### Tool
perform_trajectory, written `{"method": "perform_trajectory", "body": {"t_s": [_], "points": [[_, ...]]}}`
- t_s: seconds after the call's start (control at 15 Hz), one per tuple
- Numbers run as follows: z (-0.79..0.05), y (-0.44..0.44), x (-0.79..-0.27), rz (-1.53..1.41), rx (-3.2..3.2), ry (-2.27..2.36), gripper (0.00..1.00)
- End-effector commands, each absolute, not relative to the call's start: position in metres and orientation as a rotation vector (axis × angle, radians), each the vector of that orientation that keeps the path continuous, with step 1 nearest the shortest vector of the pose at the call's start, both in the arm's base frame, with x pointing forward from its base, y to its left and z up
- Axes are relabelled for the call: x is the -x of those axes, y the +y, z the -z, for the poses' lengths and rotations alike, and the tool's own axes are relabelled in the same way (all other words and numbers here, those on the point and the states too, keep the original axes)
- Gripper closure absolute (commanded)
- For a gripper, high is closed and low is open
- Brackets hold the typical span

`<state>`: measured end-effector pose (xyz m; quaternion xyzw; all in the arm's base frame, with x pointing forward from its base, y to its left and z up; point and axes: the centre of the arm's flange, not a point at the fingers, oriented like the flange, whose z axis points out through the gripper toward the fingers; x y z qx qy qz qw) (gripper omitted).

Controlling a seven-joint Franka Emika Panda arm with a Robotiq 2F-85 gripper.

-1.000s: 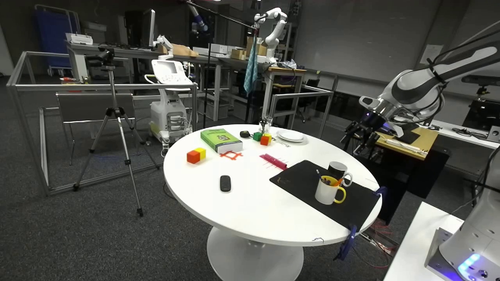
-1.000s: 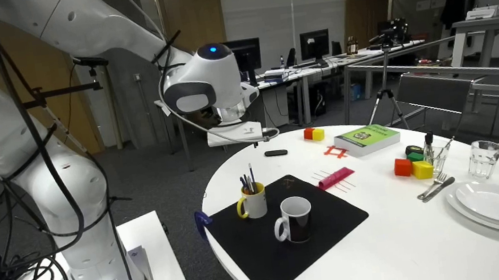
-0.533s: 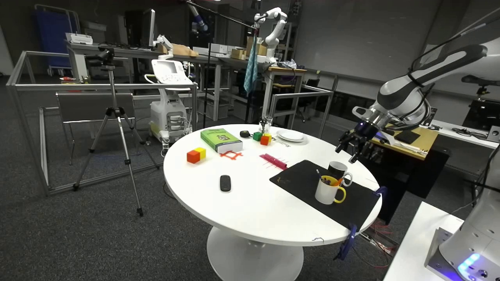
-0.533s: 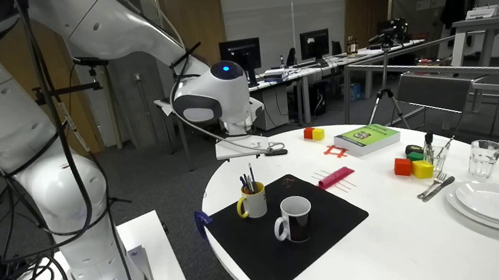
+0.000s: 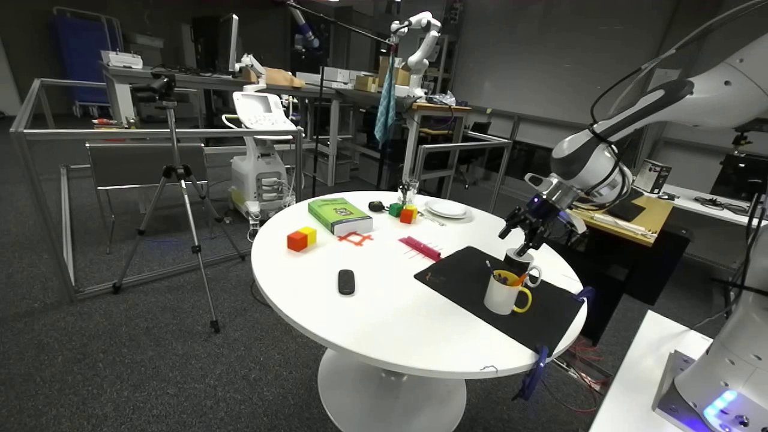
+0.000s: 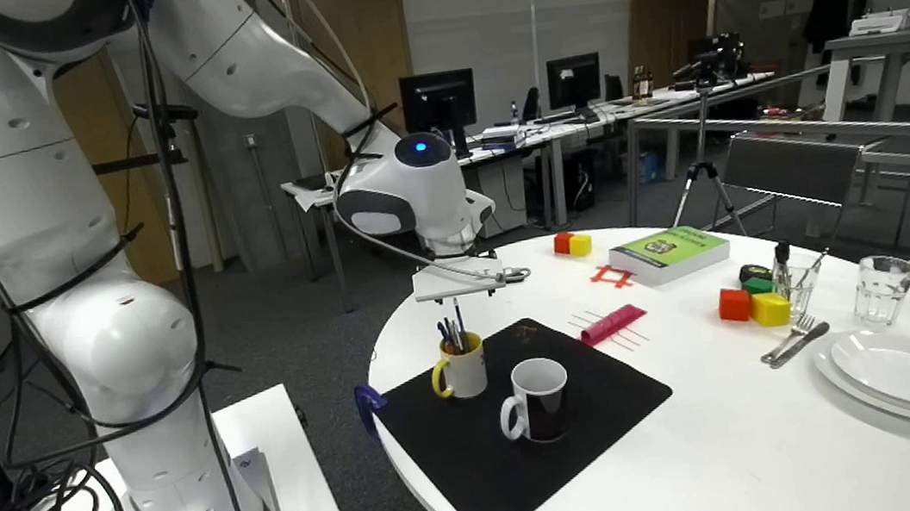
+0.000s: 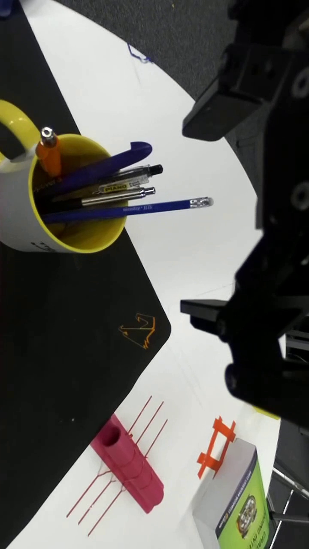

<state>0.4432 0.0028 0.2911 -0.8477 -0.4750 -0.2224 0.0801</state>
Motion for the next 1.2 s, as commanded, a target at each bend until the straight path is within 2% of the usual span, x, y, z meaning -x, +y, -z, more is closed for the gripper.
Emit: {"method": "perform_trajectory", "body": {"t_s": [0.0, 0.2, 0.67, 1.13], "points": [[-0.287, 0.006, -0.446, 0.655, 2.539, -1.409, 0.00], [-0.280, 0.010, -0.452, 0.634, 2.546, -1.404, 0.00], [-0.277, 0.017, -0.451, 0.782, 2.500, -1.403, 0.00], [-0.264, 0.036, -0.449, 0.758, 2.451, -1.493, 0.00]]}}
